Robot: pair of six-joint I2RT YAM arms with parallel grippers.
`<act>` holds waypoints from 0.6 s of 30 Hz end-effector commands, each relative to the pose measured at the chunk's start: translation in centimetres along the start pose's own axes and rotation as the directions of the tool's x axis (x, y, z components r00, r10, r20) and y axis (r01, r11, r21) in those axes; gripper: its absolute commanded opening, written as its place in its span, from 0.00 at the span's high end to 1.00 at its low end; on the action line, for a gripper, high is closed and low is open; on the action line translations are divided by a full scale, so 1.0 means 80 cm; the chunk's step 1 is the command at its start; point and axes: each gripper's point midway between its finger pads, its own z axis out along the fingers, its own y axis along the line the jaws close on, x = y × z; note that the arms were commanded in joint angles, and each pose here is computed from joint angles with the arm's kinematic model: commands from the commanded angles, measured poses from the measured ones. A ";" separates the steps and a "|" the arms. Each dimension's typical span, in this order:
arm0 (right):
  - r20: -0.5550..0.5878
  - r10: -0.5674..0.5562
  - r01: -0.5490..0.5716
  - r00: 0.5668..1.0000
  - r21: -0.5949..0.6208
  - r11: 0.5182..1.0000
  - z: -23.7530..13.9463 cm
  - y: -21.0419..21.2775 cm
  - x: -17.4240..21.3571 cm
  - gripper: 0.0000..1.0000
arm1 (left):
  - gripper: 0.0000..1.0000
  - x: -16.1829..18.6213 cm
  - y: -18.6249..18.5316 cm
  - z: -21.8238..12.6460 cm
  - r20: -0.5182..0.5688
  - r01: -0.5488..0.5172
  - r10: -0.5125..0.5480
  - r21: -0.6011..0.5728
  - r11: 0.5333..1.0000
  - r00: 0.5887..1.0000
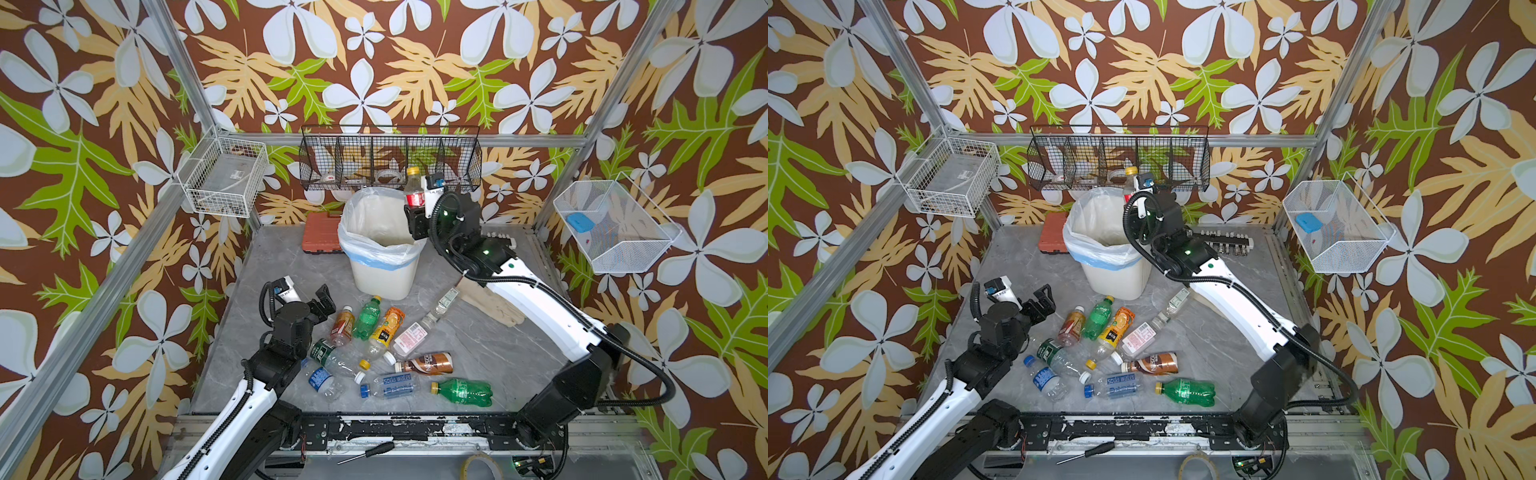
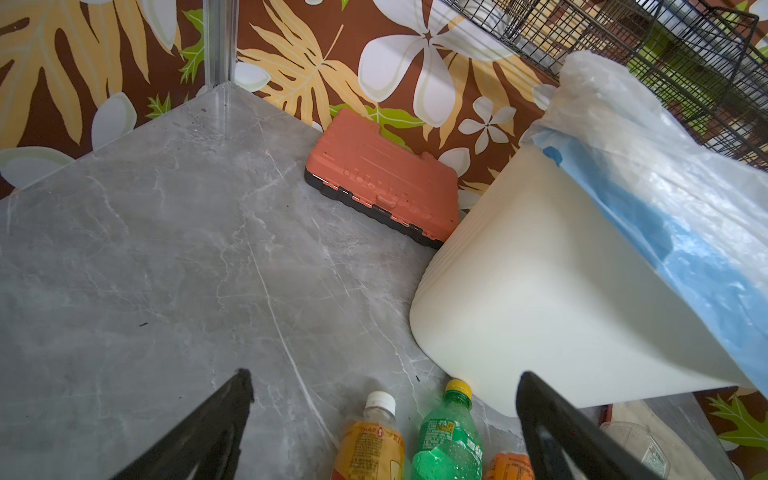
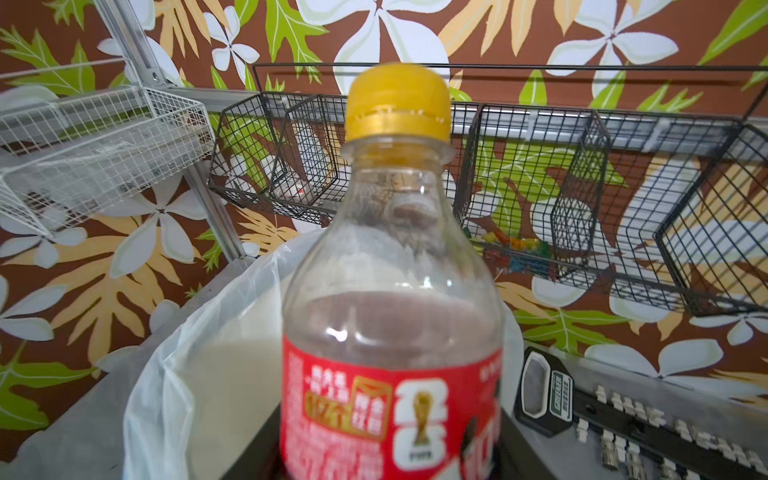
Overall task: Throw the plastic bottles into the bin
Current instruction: 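Lift the red-labelled bottle with the right gripper over the bin and release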
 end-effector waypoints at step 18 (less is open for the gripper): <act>-0.051 -0.090 0.096 0.995 0.115 0.989 0.078 -0.030 0.032 0.22 | 0.00 0.014 0.015 0.001 -0.033 0.001 -0.002 -0.049 0.999 0.999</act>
